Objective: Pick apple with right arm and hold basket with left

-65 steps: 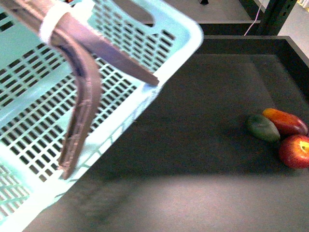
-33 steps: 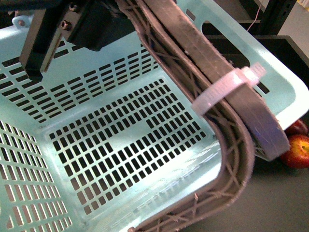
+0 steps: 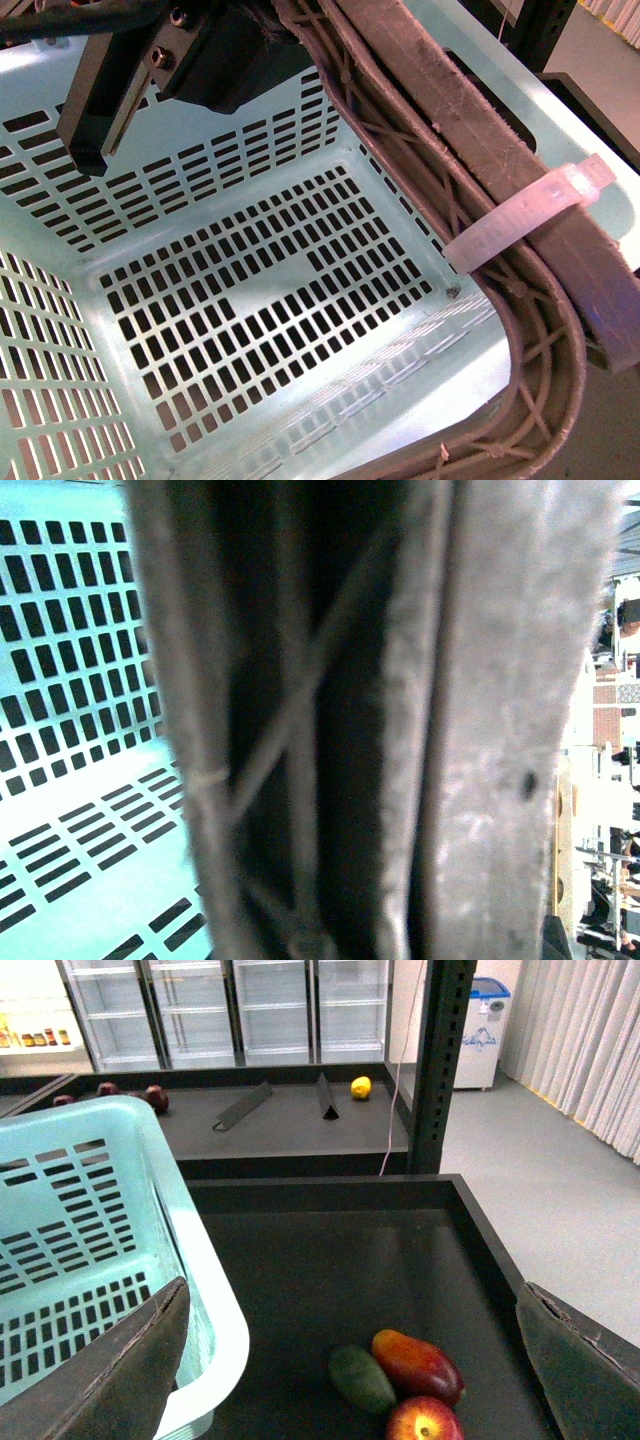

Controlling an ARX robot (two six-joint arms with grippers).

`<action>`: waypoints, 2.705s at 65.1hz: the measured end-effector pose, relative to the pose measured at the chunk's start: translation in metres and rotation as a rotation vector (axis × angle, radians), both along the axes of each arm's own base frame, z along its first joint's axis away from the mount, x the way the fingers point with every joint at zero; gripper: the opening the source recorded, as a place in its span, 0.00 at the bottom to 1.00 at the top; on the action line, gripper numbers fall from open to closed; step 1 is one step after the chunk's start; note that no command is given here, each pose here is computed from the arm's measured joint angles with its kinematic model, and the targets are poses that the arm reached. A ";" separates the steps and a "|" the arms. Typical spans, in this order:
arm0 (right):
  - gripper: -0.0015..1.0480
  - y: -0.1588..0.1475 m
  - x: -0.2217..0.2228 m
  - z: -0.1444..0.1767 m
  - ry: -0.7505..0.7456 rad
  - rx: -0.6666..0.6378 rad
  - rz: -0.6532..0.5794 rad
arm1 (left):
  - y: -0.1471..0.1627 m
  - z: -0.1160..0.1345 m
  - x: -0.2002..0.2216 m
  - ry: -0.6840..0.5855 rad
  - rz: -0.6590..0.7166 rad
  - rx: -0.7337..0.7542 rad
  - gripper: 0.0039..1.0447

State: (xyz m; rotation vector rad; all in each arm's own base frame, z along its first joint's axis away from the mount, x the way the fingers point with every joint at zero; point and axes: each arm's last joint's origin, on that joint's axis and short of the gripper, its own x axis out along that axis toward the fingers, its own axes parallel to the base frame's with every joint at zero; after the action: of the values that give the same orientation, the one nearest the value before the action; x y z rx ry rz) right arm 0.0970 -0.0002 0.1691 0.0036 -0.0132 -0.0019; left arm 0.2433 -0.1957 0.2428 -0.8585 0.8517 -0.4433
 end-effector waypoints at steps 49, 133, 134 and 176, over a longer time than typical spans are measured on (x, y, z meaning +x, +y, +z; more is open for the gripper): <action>0.92 -0.012 0.010 -0.009 0.546 0.058 -0.135 | 0.000 0.001 0.000 -0.005 -0.003 0.000 0.14; 0.92 -0.073 0.201 -0.147 1.024 0.070 -0.312 | -0.001 0.001 0.000 -0.006 -0.004 -0.001 0.14; 0.92 -0.072 0.202 -0.148 1.024 0.071 -0.311 | -0.001 0.001 0.000 -0.006 -0.004 -0.001 0.14; 0.92 -0.065 0.252 -0.182 1.071 0.113 -0.309 | -0.001 0.001 0.000 -0.006 -0.004 -0.001 0.14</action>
State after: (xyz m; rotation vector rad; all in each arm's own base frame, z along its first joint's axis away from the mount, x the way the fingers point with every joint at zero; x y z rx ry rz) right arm 0.3493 -0.0654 -0.0127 0.1134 1.0580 -0.3130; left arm 0.2434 -0.1964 0.2442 -0.8558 0.8483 -0.4493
